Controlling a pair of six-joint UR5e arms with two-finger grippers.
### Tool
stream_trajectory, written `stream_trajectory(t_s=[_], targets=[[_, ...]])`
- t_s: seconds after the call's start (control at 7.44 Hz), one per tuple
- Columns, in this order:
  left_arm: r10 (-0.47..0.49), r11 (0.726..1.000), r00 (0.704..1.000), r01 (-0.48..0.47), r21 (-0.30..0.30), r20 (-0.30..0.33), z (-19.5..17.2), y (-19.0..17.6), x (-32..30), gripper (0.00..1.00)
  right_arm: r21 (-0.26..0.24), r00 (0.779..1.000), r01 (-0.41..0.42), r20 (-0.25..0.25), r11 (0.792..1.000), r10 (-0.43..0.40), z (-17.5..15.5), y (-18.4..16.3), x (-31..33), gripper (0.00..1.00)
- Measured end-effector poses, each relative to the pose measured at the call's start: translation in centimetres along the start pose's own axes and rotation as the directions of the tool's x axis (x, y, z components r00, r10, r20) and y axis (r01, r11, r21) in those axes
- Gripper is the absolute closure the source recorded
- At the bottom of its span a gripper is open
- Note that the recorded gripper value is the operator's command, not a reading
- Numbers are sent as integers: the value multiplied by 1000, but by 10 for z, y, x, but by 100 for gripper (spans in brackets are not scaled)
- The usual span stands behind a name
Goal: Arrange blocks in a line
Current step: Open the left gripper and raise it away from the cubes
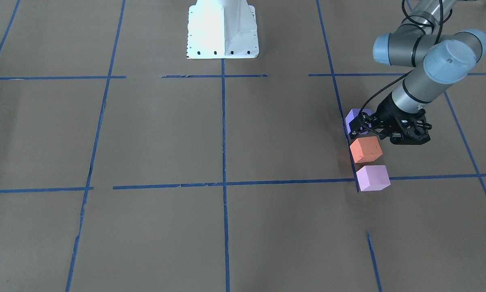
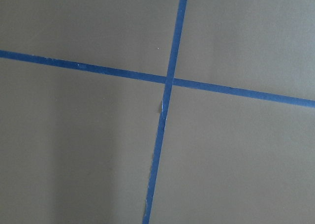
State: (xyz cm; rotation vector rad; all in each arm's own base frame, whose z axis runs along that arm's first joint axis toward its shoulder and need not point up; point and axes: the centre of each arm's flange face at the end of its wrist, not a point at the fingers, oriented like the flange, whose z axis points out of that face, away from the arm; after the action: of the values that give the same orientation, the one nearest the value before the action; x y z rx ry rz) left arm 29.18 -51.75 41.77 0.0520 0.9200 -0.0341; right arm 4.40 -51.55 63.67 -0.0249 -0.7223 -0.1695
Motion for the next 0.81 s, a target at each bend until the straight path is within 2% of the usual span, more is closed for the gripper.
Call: stream_trajectory(t_s=[0.4, 0.81], targets=[[34, 997, 999, -37, 63, 39, -41, -13, -68, 1, 0, 1000, 0, 0, 1000, 0, 0, 0, 0, 0], [84, 989, 990, -97, 112, 116, -80, -17, -163, 1, 0, 1000, 0, 0, 1000, 0, 0, 0, 0, 0]])
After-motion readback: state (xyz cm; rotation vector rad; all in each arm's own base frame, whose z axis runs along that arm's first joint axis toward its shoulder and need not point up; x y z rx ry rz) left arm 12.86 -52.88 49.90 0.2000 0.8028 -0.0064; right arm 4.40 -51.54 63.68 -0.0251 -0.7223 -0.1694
